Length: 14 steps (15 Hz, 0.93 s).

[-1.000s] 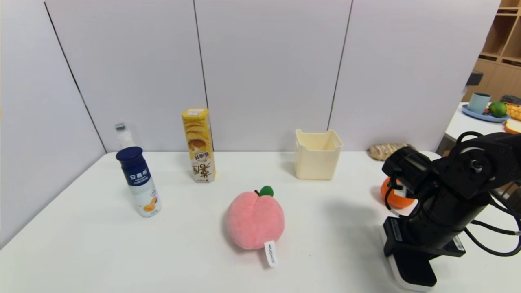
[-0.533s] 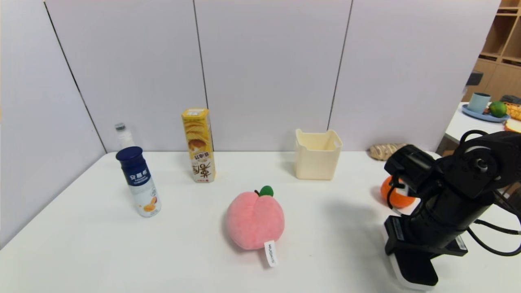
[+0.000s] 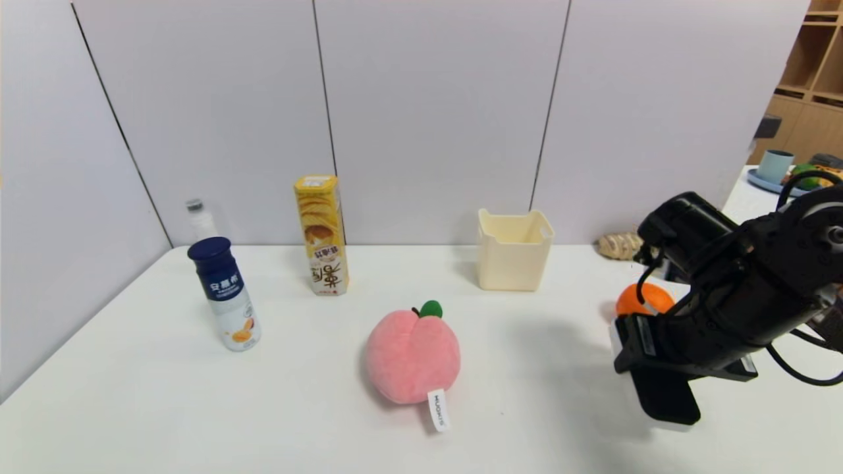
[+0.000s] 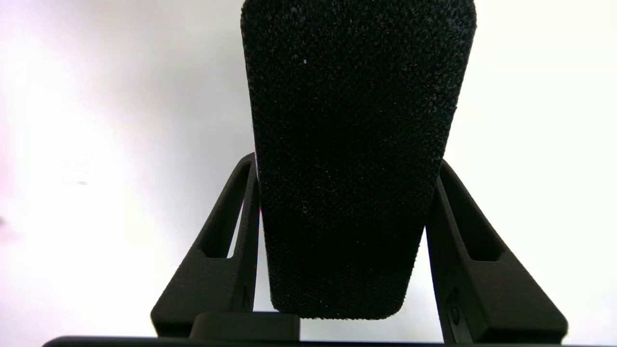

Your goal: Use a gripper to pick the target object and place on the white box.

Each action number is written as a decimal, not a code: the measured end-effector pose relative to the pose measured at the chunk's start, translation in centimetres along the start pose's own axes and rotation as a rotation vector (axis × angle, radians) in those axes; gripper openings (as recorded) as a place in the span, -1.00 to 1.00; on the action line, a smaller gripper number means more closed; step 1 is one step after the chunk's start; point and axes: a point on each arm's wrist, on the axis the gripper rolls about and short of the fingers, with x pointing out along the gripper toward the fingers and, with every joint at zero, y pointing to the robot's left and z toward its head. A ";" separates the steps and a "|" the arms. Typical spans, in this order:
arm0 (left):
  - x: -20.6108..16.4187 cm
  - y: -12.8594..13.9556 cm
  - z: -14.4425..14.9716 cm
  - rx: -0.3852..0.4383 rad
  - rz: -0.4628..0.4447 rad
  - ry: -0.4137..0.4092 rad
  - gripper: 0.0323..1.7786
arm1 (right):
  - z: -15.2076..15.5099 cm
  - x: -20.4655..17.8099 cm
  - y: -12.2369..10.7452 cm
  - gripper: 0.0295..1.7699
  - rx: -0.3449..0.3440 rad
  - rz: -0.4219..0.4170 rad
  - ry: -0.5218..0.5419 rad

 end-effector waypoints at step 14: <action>0.0 0.0 0.0 0.000 0.001 0.000 0.90 | 11.7 -5.6 7.2 0.07 -0.094 0.279 -0.619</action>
